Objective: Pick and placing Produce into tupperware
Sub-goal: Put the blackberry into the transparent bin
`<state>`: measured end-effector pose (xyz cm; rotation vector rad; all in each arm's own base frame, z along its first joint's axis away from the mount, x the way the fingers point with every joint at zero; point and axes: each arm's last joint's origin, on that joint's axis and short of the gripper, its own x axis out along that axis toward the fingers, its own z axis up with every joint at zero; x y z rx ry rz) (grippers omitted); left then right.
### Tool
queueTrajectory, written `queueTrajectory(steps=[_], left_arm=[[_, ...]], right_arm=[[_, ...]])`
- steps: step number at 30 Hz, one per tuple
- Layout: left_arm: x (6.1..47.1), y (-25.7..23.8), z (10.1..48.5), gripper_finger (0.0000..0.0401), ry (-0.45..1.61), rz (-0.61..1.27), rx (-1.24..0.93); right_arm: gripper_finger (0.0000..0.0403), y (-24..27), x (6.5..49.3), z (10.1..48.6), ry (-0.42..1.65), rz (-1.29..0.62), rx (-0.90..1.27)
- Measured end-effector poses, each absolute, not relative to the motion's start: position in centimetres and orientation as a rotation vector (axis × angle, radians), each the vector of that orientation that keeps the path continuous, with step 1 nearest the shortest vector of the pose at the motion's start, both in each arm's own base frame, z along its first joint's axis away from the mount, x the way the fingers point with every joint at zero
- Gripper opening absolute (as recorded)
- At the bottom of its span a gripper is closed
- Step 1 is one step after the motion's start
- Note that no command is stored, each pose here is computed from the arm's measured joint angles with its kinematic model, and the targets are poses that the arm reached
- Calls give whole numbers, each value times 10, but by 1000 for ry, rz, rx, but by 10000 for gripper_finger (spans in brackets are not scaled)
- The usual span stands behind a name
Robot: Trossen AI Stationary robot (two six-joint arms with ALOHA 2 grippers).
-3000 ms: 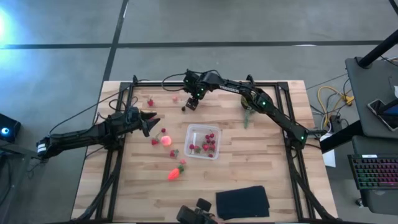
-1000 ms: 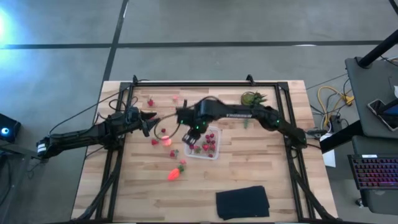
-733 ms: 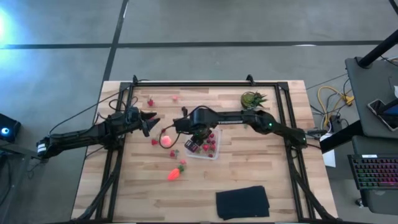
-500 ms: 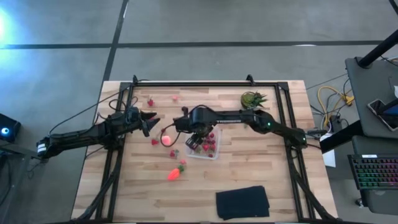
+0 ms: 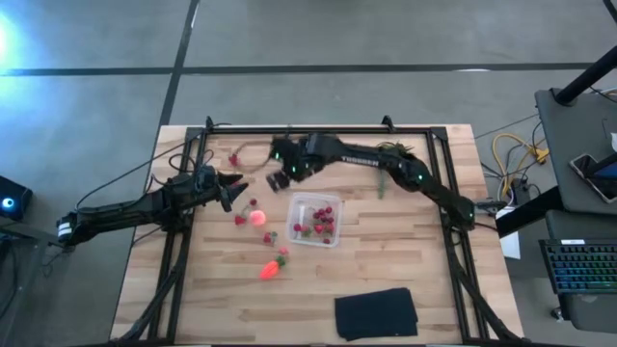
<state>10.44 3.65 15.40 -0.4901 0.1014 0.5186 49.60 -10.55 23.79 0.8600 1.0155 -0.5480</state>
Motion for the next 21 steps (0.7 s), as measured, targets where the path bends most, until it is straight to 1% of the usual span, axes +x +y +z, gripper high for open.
queueTrajectory(steps=[2, 5, 9, 12, 15, 19, 21], left_arm=[[104, 37, 154, 226, 101, 519, -490], [104, 37, 154, 226, 102, 519, -490], [104, 37, 154, 226, 102, 518, -490], [104, 37, 154, 226, 102, 519, -490], [104, 37, 154, 226, 102, 519, -490], [104, 37, 154, 226, 102, 519, -490], [104, 37, 154, 226, 101, 518, -490]], right_arm=[[234, -118, 495, 237, 1002, -522, 904], [230, -121, 496, 238, 1009, -453, 901], [228, -117, 492, 260, 959, -395, 839], [228, -114, 484, 289, 882, -368, 812], [228, -102, 474, 325, 786, -332, 729], [228, -63, 448, 389, 643, -214, 572], [228, -39, 429, 420, 576, -198, 495]])
